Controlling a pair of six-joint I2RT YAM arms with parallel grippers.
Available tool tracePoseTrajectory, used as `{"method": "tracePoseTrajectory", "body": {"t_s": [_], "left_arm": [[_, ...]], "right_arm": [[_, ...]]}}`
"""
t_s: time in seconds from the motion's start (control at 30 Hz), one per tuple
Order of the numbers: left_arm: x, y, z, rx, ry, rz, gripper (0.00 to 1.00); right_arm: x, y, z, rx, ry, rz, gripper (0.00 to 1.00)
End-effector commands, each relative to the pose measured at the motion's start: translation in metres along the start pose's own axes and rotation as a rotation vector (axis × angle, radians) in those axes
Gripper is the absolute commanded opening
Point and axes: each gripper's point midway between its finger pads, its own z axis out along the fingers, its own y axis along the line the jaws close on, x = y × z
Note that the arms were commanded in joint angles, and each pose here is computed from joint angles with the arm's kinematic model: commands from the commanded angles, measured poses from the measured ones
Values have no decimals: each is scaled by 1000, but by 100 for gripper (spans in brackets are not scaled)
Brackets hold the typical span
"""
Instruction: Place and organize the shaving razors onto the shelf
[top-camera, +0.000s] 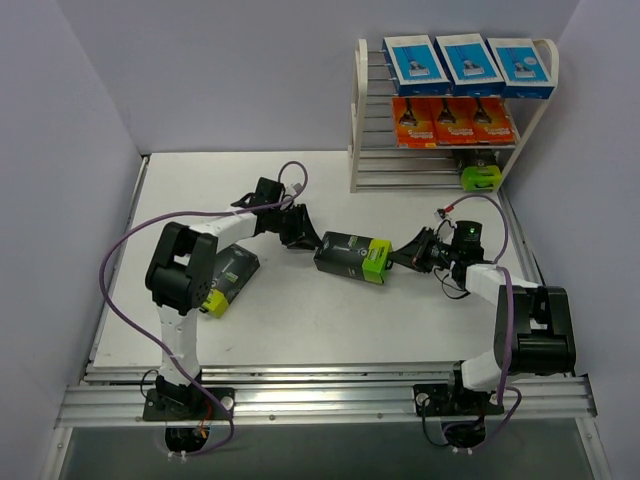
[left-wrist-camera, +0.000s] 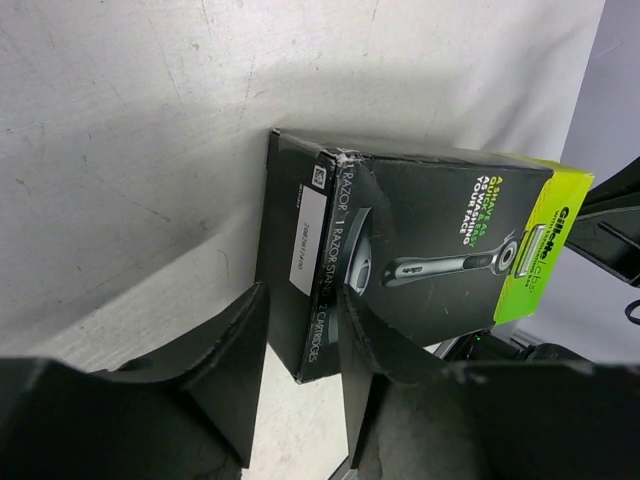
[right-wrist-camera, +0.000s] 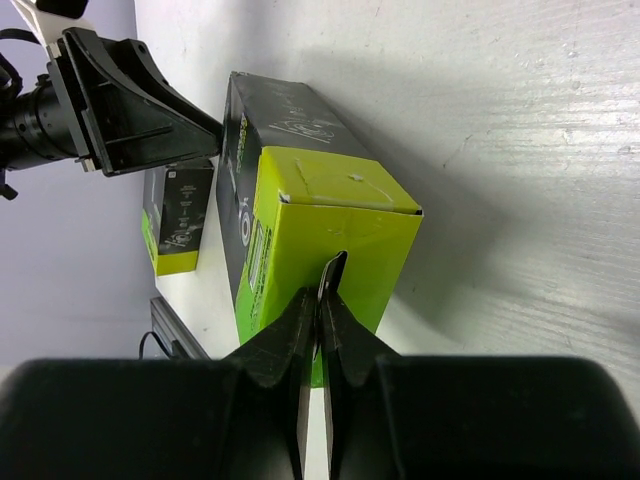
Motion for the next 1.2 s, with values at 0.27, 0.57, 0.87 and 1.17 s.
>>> {"method": "tracePoseTrajectory", "body": {"t_s": [0.27, 0.57, 0.87, 1.17], "left_arm": [[9, 4, 18, 11, 32, 10, 17], [16, 19, 27, -33, 64, -2, 2], [22, 25, 32, -38, 82, -22, 2], [22, 25, 32, -36, 82, -31, 2]], "right_arm": [[-12, 14, -2, -52, -29, -64, 9], [-12, 10, -3, -36, -30, -60, 33], [-9, -3, -8, 44, -35, -55, 55], [11, -31, -18, 171, -37, -25, 68]]}}
